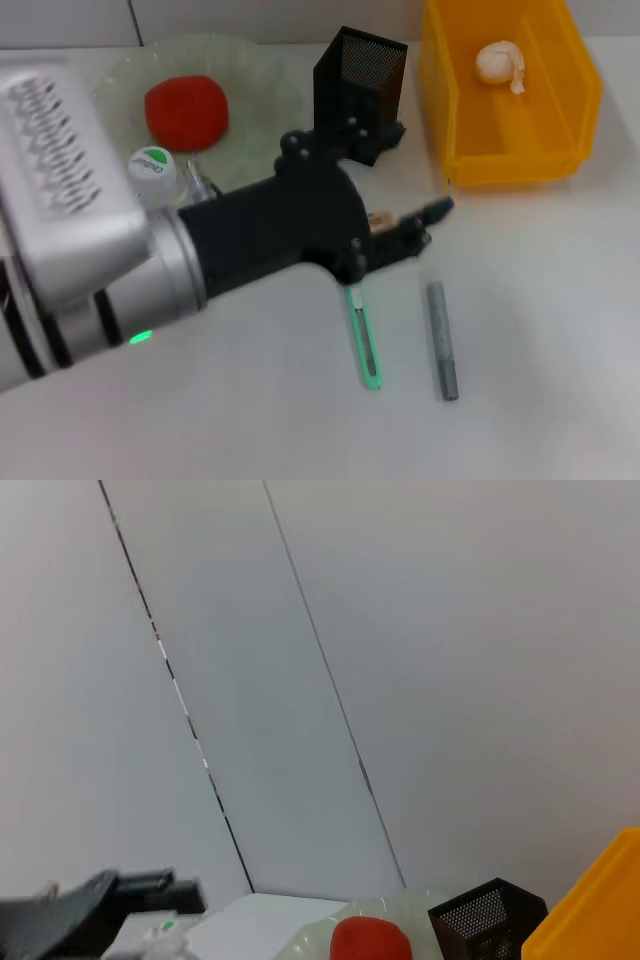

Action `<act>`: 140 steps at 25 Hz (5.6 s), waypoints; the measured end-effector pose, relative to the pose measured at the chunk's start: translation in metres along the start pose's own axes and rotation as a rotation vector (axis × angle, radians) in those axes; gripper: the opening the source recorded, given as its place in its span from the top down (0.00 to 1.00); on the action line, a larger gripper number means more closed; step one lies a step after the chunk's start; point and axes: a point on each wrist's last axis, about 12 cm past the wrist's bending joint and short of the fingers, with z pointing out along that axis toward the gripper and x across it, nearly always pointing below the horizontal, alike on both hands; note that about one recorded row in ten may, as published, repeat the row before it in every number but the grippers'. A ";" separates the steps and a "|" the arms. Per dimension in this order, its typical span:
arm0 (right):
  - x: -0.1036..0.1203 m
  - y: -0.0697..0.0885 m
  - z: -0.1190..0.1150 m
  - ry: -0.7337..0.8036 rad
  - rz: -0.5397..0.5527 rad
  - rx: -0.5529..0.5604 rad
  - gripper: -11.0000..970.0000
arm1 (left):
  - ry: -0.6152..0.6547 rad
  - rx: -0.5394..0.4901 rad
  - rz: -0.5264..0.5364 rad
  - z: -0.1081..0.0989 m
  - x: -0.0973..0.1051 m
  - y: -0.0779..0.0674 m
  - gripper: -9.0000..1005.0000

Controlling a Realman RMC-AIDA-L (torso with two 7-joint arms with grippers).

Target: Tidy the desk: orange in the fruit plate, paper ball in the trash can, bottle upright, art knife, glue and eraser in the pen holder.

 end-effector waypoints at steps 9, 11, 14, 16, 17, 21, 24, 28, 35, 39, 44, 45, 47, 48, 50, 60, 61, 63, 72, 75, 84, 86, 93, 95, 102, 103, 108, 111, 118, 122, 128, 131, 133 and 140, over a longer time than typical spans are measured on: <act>-0.022 0.008 -0.004 0.077 0.029 -0.006 0.14 | -0.123 0.230 -0.028 -0.050 0.080 -0.001 0.18; -0.029 0.011 -0.006 0.110 0.036 0.009 0.14 | -0.152 0.219 -0.109 -0.067 0.097 0.003 0.18; -0.028 0.011 -0.005 0.109 0.045 0.002 0.14 | -0.175 0.224 -0.137 -0.072 0.098 0.003 0.18; -0.023 0.007 0.000 0.099 0.058 -0.014 0.14 | -0.184 0.237 -0.126 -0.073 0.096 -0.001 0.19; -0.023 0.007 0.000 0.099 0.058 -0.014 0.14 | -0.184 0.237 -0.126 -0.073 0.096 -0.001 0.19; -0.026 0.001 0.021 0.285 0.044 -0.026 0.14 | -0.127 0.270 -0.119 -0.069 0.107 -0.005 0.19; -0.034 -0.001 0.039 0.404 0.047 -0.016 0.14 | -0.096 0.269 -0.135 -0.072 0.116 -0.004 0.19; -0.058 0.011 0.111 0.660 -0.040 -0.029 0.14 | -0.073 0.229 -0.118 -0.083 0.125 -0.004 0.19; -0.081 0.030 0.206 0.928 -0.092 0.085 0.15 | -0.056 0.158 -0.111 -0.100 0.140 -0.010 0.19; -0.085 0.042 0.265 1.004 -0.006 0.116 0.15 | -0.051 0.142 -0.073 -0.107 0.143 -0.013 0.19; -0.082 0.051 0.322 1.049 0.077 0.128 0.15 | -0.019 0.131 -0.068 -0.108 0.146 -0.007 0.19; -0.078 0.053 0.330 1.060 0.075 0.133 0.15 | -0.018 0.129 -0.069 -0.108 0.147 -0.006 0.19; -0.068 0.054 0.341 1.084 0.056 0.146 0.15 | -0.016 0.124 -0.077 -0.107 0.148 -0.006 0.19; -0.058 0.054 0.348 1.102 0.045 0.167 0.15 | -0.016 0.122 -0.087 -0.105 0.149 -0.004 0.19; -0.054 0.053 0.350 1.106 0.046 0.176 0.15 | -0.016 0.122 -0.087 -0.105 0.149 -0.004 0.19; -0.019 0.063 0.358 1.098 0.084 0.170 0.15 | 0.018 0.129 -0.100 -0.081 0.155 0.008 0.19; -0.015 0.068 0.359 1.123 0.078 0.179 0.15 | 0.017 0.128 -0.104 -0.081 0.154 0.008 0.19; -0.014 0.073 0.360 1.149 0.063 0.181 0.15 | 0.016 0.128 -0.106 -0.081 0.154 0.008 0.19; -0.018 0.083 0.361 1.192 0.057 0.150 0.15 | 0.015 0.122 -0.123 -0.085 0.156 0.003 0.19; -0.016 0.085 0.360 1.212 0.042 0.150 0.16 | 0.011 0.119 -0.125 -0.086 0.156 0.003 0.19; -0.008 0.085 0.357 1.256 0.009 0.157 0.19 | 0.014 0.121 -0.128 -0.086 0.156 0.002 0.19; -0.006 0.085 0.357 1.256 0.006 0.159 0.20 | 0.014 0.120 -0.129 -0.086 0.157 0.002 0.19; -0.002 0.087 0.358 1.260 0.002 0.154 0.23 | 0.020 0.117 -0.126 -0.086 0.157 0.003 0.19; -0.002 0.086 0.358 1.265 0.002 0.159 0.23 | 0.020 0.118 -0.125 -0.085 0.157 0.004 0.19; -0.001 0.086 0.359 1.275 -0.009 0.164 0.26 | 0.017 0.122 -0.132 -0.082 0.155 0.006 0.19; -0.002 0.085 0.359 1.278 -0.008 0.167 0.26 | 0.016 0.123 -0.130 -0.081 0.155 0.006 0.19; 0.000 0.081 0.360 1.291 0.004 0.189 0.28 | 0.011 0.131 -0.120 -0.078 0.153 0.010 0.19; 0.000 0.080 0.360 1.283 0.005 0.191 0.29 | 0.011 0.135 -0.118 -0.077 0.153 0.010 0.19; -0.001 0.082 0.362 1.268 0.016 0.181 0.48 | 0.012 0.138 -0.117 -0.077 0.153 0.009 0.19; -0.001 0.083 0.363 1.269 0.014 0.179 0.57 | 0.012 0.140 -0.116 -0.077 0.153 0.009 0.19; -0.001 0.083 0.363 1.274 0.013 0.181 0.61 | 0.010 0.142 -0.113 -0.076 0.152 0.010 0.19; 0.000 0.083 0.362 1.275 0.015 0.181 0.61 | 0.017 0.138 -0.109 -0.075 0.152 0.011 0.19; 0.000 0.082 0.362 1.275 0.016 0.182 0.61 | 0.017 0.137 -0.109 -0.075 0.152 0.012 0.19; 0.001 0.081 0.362 1.270 0.021 0.186 0.61 | 0.018 0.141 -0.110 -0.073 0.153 0.011 0.19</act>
